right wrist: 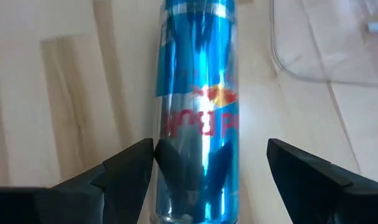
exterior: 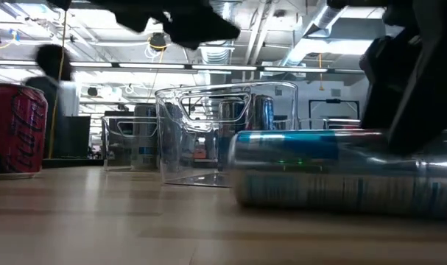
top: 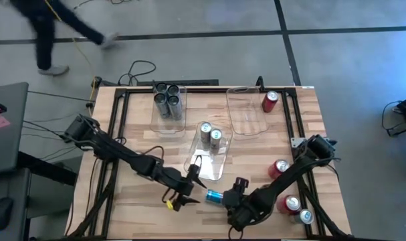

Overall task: Sort soda cans
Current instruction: Put the blue soda can into the middle transparent bin

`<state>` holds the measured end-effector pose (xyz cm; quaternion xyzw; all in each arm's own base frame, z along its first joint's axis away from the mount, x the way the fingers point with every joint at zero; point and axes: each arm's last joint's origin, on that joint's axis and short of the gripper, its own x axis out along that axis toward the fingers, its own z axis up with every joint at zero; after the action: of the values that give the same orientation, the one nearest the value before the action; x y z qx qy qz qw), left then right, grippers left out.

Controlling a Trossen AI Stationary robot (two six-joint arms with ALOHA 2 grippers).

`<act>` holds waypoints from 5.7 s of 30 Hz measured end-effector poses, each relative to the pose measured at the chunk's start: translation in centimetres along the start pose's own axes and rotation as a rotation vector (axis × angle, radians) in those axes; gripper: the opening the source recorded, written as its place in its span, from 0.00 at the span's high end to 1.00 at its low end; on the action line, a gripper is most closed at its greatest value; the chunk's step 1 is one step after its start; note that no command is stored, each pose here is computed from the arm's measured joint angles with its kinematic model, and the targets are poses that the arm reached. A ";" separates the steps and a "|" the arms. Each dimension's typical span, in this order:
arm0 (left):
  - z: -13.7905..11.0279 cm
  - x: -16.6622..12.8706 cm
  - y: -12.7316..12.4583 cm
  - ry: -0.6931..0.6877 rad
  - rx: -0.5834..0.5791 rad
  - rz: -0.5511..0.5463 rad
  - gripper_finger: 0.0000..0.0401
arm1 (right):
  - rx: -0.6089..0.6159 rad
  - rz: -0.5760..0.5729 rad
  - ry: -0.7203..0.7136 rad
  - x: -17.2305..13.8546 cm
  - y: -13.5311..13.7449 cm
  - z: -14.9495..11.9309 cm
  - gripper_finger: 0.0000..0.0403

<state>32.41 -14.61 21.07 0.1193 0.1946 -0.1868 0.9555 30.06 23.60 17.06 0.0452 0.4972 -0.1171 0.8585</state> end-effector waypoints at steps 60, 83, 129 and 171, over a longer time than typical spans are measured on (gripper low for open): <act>-5.4 9.2 0.3 0.213 0.043 0.154 0.17 | 0.262 -0.209 -0.483 -0.9 0.2 -9.2 0.18; -6.7 9.0 -0.5 0.326 -0.050 0.123 0.17 | 0.147 -0.167 -0.420 3.5 -1.9 -7.3 0.18; -2.5 7.5 -1.6 0.124 -0.021 0.142 0.17 | -0.141 0.081 0.182 -4.8 -1.3 5.3 0.43; -3.6 8.4 0.6 0.122 -0.139 0.185 0.45 | -0.092 0.031 -0.184 -10.8 -1.8 4.7 0.18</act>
<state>38.63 -15.60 14.48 0.0815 0.2528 -0.0764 0.9610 28.47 22.63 28.81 0.0027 0.4204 -0.0847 0.9034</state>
